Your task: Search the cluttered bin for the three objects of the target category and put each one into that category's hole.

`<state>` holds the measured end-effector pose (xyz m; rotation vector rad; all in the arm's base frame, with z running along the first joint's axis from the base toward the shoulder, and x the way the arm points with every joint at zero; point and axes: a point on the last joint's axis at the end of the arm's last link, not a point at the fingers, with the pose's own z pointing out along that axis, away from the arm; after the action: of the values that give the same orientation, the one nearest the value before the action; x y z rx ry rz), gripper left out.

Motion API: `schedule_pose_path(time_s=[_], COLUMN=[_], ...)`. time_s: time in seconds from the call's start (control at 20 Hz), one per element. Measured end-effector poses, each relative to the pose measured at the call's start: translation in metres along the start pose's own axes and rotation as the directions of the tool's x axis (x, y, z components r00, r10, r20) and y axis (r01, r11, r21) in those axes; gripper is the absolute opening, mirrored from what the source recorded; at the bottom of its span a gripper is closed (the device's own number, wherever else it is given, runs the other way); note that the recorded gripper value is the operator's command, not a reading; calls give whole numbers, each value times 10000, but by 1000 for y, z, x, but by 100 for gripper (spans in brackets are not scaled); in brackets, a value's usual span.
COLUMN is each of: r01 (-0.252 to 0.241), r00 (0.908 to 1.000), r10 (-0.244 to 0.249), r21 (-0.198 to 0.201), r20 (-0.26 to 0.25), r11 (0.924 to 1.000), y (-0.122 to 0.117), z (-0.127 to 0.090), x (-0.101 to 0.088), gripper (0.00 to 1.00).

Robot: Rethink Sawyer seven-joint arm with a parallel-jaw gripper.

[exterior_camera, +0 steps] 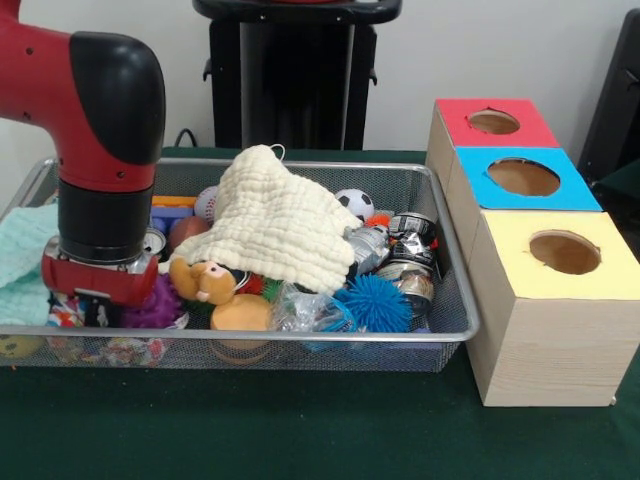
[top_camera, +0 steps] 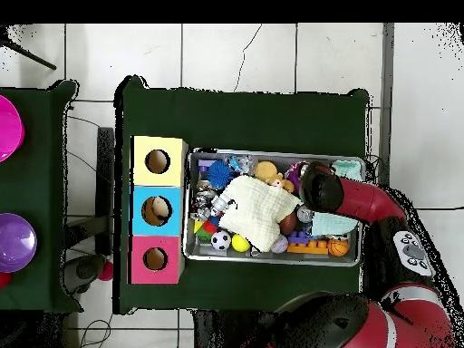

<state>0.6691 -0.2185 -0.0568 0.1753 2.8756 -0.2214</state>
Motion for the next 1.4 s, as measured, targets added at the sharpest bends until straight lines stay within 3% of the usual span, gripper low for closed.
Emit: schedule_pose_path(time_s=[0.45,0.9,1.4], r01=[170,678,857], r00=[9998,9974,9950], r10=[-170,-676,-848], r21=[-22,-110,-157], r20=[47,243,522], r11=[9999,9976,9962], y=[9,41,52], z=[-14,-52,-83], x=[-3,-12,-23], gripper=[0,0,0])
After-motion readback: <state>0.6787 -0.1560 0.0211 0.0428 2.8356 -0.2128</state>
